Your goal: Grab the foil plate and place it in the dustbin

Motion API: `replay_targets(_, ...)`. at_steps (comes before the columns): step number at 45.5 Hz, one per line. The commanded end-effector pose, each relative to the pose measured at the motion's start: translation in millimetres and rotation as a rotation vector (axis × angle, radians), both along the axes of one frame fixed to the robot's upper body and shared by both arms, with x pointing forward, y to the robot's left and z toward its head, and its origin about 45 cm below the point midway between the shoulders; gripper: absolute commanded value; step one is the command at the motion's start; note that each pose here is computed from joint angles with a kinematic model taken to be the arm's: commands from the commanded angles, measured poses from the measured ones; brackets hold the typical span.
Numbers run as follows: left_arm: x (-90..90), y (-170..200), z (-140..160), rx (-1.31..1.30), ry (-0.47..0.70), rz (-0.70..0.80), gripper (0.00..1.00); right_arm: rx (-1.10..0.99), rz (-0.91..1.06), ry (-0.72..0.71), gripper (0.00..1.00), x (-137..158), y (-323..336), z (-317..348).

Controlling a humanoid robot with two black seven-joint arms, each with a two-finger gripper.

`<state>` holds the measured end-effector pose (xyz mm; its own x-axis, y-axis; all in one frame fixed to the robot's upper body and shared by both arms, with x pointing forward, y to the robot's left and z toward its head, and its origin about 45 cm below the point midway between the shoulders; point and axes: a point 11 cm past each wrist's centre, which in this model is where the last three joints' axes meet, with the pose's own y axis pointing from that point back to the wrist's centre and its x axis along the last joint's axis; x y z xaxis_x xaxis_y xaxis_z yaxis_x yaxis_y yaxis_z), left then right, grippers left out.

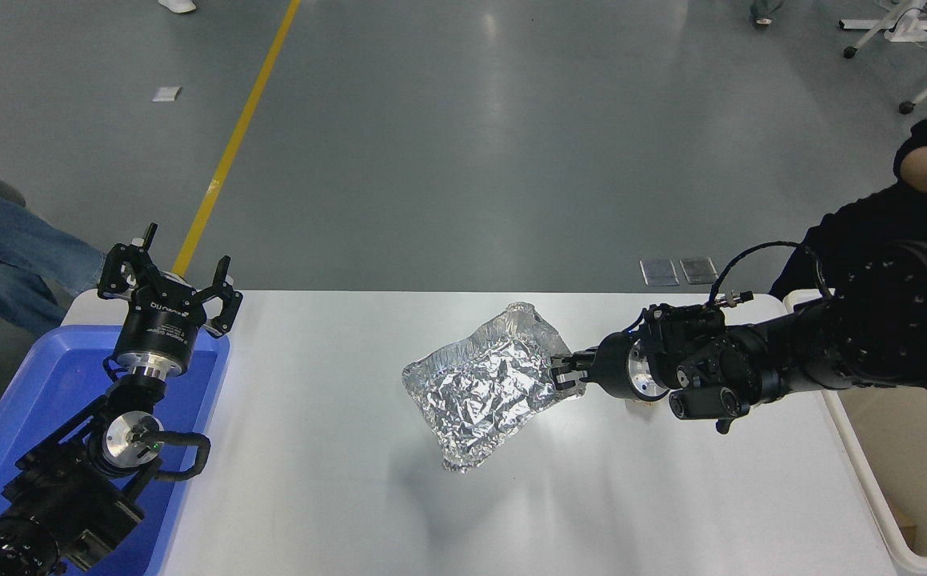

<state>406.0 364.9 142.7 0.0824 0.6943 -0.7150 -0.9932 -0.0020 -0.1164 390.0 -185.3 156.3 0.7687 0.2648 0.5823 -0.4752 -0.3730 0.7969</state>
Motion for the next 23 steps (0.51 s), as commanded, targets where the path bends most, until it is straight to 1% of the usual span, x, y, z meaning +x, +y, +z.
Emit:
replay_targets(1, -0.1, 0, 0, 0.0, 0.001, 0.0, 0.98, -0.032, -0.013, 0.121, 0.0, 13, 0, 74)
replay_targets(7, -0.1, 0, 0, 0.0, 0.001, 0.0, 0.98, -0.032, -0.026, 0.208, 0.0, 16, 1, 110)
replay_targets(14, -0.1, 0, 0, 0.0, 0.001, 0.0, 0.98, -0.027, -0.043, 0.195, 0.0, 24, 0, 152)
replay_targets(23, -0.1, 0, 0, 0.0, 0.001, 0.0, 0.98, -0.02, -0.05, 0.208, 0.0, 20, 3, 191)
